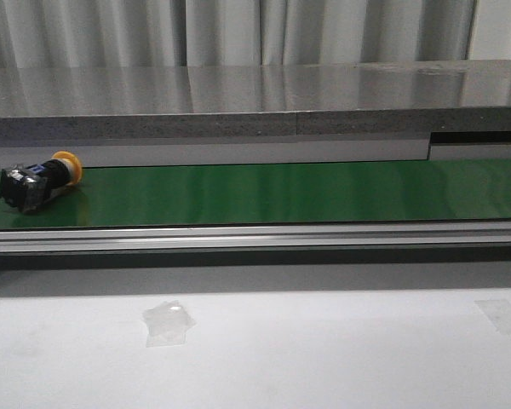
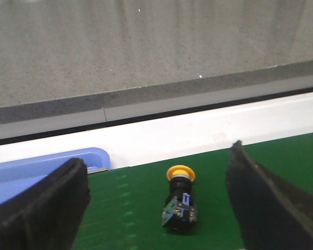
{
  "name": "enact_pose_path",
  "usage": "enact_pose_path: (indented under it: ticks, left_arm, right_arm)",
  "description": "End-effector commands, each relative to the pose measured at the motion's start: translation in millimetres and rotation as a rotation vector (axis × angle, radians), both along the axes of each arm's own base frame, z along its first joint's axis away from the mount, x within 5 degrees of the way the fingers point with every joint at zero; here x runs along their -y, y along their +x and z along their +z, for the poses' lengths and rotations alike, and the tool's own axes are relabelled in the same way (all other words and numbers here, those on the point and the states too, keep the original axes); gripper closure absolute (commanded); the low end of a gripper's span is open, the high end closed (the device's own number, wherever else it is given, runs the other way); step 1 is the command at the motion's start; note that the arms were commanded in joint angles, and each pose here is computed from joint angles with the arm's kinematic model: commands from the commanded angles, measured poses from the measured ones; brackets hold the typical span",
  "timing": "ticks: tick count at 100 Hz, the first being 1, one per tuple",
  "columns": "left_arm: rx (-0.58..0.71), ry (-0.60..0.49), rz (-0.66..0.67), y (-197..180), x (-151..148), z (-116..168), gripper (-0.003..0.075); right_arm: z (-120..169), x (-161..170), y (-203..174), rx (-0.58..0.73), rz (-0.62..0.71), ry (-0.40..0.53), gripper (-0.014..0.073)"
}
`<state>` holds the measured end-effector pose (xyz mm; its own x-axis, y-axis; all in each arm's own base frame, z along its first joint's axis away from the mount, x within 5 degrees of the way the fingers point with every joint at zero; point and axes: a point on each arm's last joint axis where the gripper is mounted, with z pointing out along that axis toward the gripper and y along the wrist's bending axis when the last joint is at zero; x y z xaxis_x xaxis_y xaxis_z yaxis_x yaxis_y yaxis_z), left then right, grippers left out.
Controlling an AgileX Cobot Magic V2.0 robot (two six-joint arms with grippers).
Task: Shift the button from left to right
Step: 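Open the left gripper and raise it away from the button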
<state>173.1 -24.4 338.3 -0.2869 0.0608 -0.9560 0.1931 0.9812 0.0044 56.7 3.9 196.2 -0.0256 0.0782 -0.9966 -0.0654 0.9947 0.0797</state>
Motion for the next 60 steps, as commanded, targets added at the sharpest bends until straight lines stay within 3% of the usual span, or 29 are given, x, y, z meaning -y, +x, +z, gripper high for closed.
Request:
enact_pose_path:
  ticks: [1, 60]
  left_arm:
    - [0.181, -0.034, 0.052, -15.1, -5.0, 13.0, 0.0183]
    - [0.392, -0.060, 0.068, -98.2, -14.7, -25.7, 0.0184]
  right_arm:
    - [13.6, 0.2, -2.5, 0.116, 0.000, -0.009, 0.0663]
    - [13.6, 0.2, -2.5, 0.116, 0.000, -0.009, 0.0663]
